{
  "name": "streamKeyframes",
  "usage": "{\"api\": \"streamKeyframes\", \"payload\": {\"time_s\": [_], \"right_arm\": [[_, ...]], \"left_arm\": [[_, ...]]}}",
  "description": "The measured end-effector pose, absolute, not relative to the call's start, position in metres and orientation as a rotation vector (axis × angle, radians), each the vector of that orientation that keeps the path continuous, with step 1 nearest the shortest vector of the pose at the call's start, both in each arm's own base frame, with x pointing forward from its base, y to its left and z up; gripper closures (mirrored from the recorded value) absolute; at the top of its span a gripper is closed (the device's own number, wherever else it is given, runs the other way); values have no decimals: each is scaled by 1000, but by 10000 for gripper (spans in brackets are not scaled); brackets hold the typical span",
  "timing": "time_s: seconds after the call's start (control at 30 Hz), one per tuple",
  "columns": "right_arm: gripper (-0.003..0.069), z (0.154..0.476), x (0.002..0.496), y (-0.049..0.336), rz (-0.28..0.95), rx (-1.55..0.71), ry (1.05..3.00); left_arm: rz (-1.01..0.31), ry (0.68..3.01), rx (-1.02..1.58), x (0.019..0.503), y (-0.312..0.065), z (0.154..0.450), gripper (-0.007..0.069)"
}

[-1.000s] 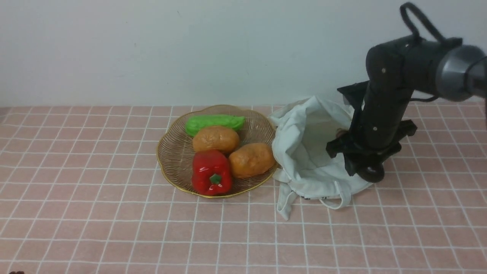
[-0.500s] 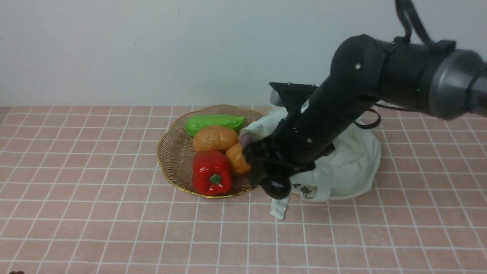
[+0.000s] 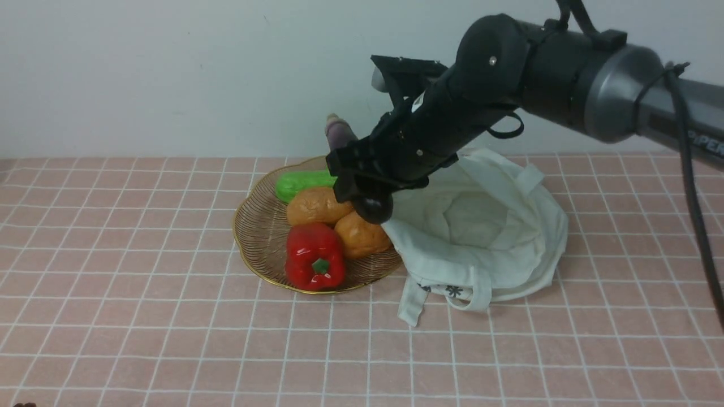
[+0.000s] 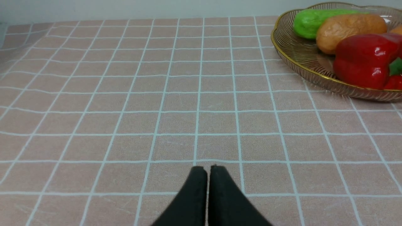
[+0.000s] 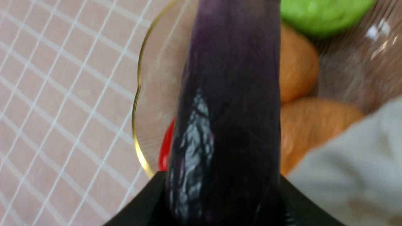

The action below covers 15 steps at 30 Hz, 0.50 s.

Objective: Take vegetables from bag on pink coffee tablecloth place on plate.
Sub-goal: 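Take the eggplant out of the bag and place it on the plate with the right gripper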

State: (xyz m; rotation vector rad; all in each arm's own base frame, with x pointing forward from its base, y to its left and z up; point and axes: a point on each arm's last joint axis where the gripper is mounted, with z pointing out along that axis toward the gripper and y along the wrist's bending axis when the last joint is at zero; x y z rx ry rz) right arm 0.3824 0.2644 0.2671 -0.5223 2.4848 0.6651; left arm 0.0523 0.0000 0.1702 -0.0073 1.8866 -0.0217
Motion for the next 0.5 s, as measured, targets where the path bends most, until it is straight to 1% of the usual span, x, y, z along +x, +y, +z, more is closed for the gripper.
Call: {"api": "streamKeyframes", "payload": {"time_s": [0.07, 0.1, 0.17, 0.23, 0.33, 0.4, 0.5], "right_arm": [[322, 262, 394, 268, 655, -477, 2406], [322, 255, 402, 270, 645, -446, 2360], [322, 249, 410, 272, 634, -417, 2311], [322, 226, 424, 276, 603, -375, 2252], [322, 190, 434, 278, 562, -372, 2273], [322, 175, 436, 279, 555, -368, 2304], [322, 173, 435, 279, 543, -396, 2332]], "left_arm": [[-22, 1887, -7, 52, 0, 170, 630], [-22, 1887, -7, 52, 0, 170, 630], [-22, 1887, -7, 52, 0, 170, 630], [-22, 1887, -7, 52, 0, 170, 630], [-22, 1887, -7, 52, 0, 170, 630], [-22, 1887, -7, 52, 0, 170, 630], [-22, 1887, -7, 52, 0, 170, 630]]}}
